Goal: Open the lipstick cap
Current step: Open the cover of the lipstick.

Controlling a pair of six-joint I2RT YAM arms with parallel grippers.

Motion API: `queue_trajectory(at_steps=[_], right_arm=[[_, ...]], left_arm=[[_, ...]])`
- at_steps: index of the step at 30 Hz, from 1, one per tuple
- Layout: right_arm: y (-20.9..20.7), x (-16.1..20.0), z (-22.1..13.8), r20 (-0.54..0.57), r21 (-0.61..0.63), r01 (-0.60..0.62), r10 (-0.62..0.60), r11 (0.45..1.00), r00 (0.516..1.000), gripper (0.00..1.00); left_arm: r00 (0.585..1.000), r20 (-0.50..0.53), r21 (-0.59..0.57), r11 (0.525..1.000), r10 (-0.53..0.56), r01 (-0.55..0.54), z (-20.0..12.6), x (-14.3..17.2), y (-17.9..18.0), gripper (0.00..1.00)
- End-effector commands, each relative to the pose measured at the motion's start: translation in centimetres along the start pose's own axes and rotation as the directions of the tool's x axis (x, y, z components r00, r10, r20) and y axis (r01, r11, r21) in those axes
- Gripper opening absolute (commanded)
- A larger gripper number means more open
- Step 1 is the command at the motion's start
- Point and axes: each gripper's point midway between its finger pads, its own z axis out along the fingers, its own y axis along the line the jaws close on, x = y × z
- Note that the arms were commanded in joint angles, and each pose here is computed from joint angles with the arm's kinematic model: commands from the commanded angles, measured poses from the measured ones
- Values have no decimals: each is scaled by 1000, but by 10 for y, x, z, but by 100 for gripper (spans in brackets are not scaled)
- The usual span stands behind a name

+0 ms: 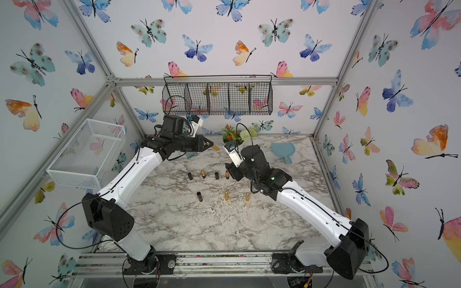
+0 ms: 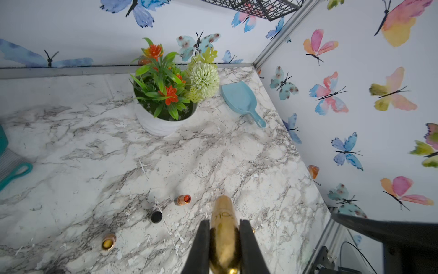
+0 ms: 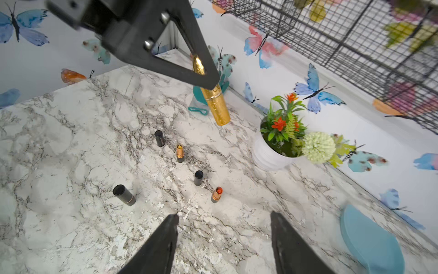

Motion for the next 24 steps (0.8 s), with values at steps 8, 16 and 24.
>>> queue_trajectory(at_steps=[8, 16, 24], right_arm=[[34, -39, 29, 92, -204, 86, -68, 975, 993, 60], [51, -19, 46, 32, -298, 78, -72, 951, 997, 59], [54, -13, 50, 26, -317, 76, -72, 945, 997, 56]], left_arm=[[988, -137, 177, 980, -72, 96, -27, 47, -22, 0], [989, -134, 191, 977, -67, 92, -34, 46, -26, 0], [985, -158, 212, 972, -71, 104, -31, 52, -27, 0]])
